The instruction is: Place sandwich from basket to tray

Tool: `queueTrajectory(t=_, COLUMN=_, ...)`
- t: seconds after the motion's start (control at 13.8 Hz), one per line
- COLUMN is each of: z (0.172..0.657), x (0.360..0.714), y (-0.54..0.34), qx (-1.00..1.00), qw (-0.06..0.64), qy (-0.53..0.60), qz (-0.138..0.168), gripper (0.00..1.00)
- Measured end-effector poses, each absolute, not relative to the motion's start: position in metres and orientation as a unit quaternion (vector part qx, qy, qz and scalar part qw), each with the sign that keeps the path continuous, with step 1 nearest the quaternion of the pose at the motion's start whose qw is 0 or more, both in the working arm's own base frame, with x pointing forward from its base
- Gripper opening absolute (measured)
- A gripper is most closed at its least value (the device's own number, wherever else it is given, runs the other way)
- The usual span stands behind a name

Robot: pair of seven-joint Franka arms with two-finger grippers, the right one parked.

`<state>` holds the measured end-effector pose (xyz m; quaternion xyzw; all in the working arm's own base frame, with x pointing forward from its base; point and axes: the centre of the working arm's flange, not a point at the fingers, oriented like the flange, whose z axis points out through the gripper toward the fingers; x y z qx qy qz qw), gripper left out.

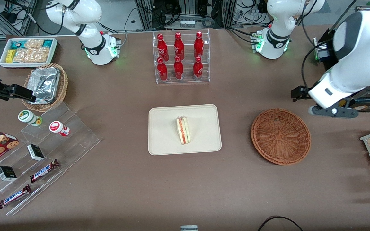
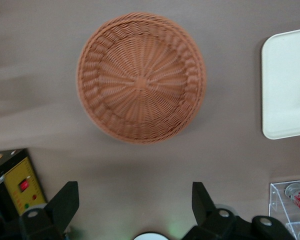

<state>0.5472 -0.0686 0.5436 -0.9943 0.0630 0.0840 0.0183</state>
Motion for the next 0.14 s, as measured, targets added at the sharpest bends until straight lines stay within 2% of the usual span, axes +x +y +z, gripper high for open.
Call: queueTrajectory(t=0.14, z=0.5629, x=0.5435, y=-0.0514, qx=-0.995, qw=0.017, qy=0.053, qz=0.083, gripper=1.0)
